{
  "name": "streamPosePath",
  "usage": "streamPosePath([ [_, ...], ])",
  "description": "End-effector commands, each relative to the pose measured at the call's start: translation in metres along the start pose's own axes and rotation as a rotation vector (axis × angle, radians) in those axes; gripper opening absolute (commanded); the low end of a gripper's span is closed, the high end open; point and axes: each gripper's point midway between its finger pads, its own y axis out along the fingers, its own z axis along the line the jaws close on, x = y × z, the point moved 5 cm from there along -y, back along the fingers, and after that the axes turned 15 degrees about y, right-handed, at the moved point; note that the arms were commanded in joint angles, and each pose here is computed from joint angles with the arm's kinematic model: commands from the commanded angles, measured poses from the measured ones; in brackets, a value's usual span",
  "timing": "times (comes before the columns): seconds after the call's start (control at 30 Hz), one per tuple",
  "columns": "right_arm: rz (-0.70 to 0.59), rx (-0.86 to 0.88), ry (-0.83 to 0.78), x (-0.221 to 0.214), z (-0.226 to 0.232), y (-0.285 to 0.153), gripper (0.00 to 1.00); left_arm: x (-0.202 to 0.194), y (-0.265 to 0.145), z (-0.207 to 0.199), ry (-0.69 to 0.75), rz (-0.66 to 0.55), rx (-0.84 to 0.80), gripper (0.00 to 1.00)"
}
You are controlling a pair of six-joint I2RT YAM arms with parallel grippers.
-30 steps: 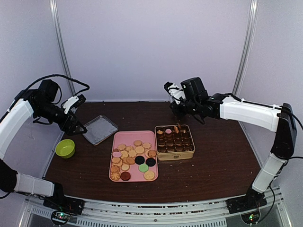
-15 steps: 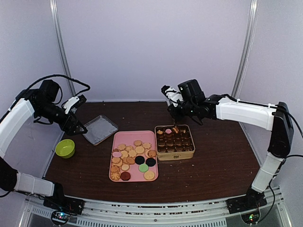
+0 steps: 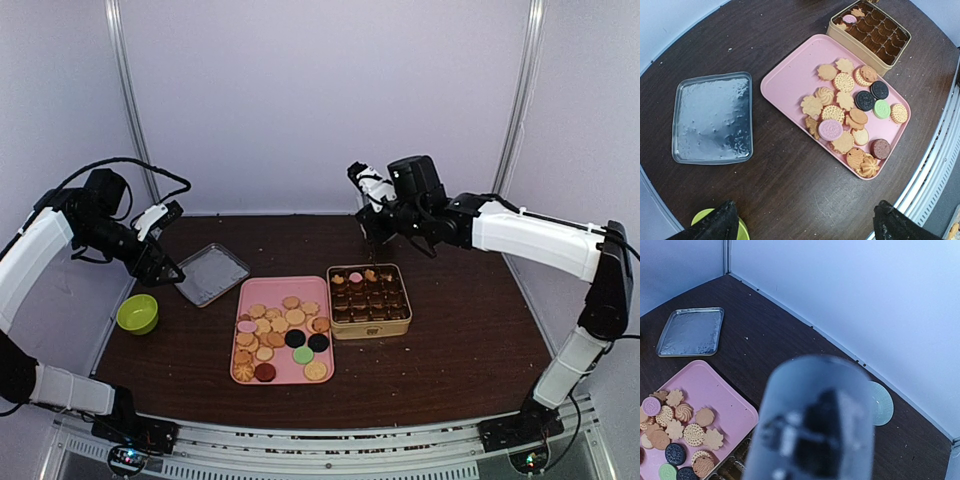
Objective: Pack the cookies
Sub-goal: Adjust the fake cookies in the empty pocket of the box, then pick up the fake cookies from the plate.
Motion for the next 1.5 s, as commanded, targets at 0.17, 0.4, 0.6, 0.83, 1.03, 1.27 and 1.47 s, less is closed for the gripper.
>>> streamPosePath([
  [0.17,0.041,-0.050,-0.002,-0.018,-0.008,0.021,0.15,-0.001,-0.002,0.001,0.024,-0.008,0.016,0.97],
  [0.4,0.033,-0.058,-0.016,-0.010,-0.010,0.008,0.14,0.000,-0.003,0.001,0.030,-0.012,0.017,0.96],
  [0.6,-0.100,0.040,-0.032,0.028,0.042,-0.039,0.16,-0.001,-0.001,0.003,0.027,-0.006,0.020,0.97],
  [0.83,-0.148,0.315,0.043,0.013,0.155,-0.076,0.21,-0.002,-0.001,0.005,0.018,-0.009,0.039,0.97],
  [1.03,-0.138,0.445,0.112,-0.009,0.225,-0.075,0.31,-0.005,-0.001,0.006,0.007,0.000,0.045,0.97],
  [1.27,-0.076,0.517,0.106,-0.033,0.261,-0.070,0.33,-0.009,-0.001,0.003,0.005,0.003,0.047,0.97],
  [1.47,-0.022,0.563,0.117,-0.055,0.270,-0.064,0.41,-0.007,-0.004,0.004,0.005,-0.005,0.051,0.97],
])
